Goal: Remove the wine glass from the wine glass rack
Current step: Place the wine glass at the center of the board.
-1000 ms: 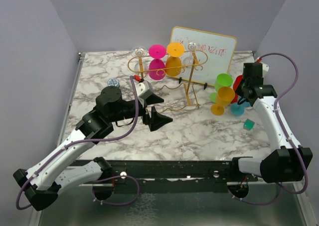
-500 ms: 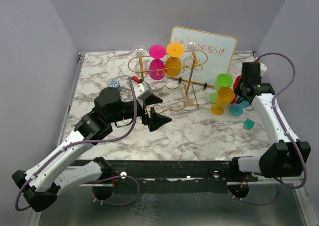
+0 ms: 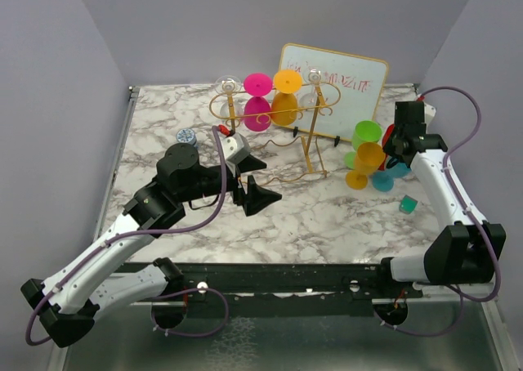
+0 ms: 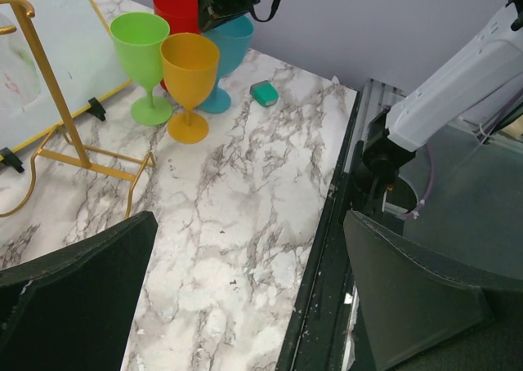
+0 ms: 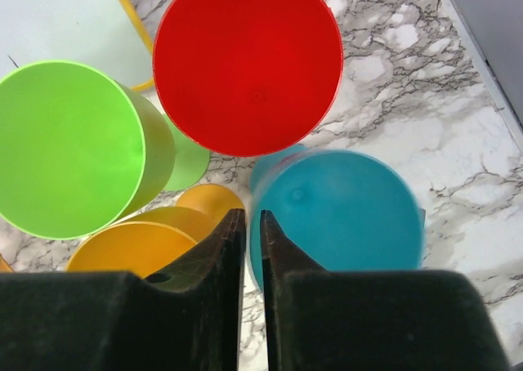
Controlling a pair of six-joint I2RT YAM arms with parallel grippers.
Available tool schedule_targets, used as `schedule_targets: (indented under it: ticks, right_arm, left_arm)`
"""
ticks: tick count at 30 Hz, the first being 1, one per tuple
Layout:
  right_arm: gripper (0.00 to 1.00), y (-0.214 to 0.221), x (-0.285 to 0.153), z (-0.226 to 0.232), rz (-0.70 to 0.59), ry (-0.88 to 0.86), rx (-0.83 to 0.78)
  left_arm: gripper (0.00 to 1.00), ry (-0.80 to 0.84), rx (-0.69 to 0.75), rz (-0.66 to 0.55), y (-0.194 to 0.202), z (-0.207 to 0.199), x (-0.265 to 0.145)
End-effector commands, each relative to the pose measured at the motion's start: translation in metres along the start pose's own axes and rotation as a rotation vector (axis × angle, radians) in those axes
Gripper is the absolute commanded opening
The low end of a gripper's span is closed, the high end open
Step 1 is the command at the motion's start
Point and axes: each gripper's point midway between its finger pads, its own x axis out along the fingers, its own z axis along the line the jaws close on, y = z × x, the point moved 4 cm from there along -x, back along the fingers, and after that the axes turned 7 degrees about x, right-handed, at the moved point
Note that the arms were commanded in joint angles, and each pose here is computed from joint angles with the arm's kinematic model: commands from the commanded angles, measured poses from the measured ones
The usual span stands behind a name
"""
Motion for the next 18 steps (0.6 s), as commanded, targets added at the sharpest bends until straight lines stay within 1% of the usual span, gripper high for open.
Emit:
schedule_targets:
  ticks: [1,4,11,15,18]
  right_arm:
    - [0.20,-0.010,0.000,0.001,-0.031,0.011,0.021]
    - [0.23,-0.010,-0.003,0.000,-0.028,0.008,0.021]
    - [0.24,-0.009,-0.007,0.000,-0.021,-0.006,0.013]
    - [0.28,-0.011,-0.011,0.001,-0.025,-0.024,0.015]
    - [0.28,-0.012,-0.014,0.002,-0.016,-0.033,0.012]
  left_arm:
    - [0.99,-0.018,-0.006,0.024,0.007,0.003,0.000]
    - [0.99,-0.021,-0.006,0.030,0.008,0.005,0.002]
    - [0.99,-0.022,-0.016,0.042,0.012,0.005,0.003]
    - [0.99,-0.021,-0.011,0.038,0.011,0.005,0.003]
    - [0.99,-0.024,-0.008,0.038,0.011,0.005,0.003]
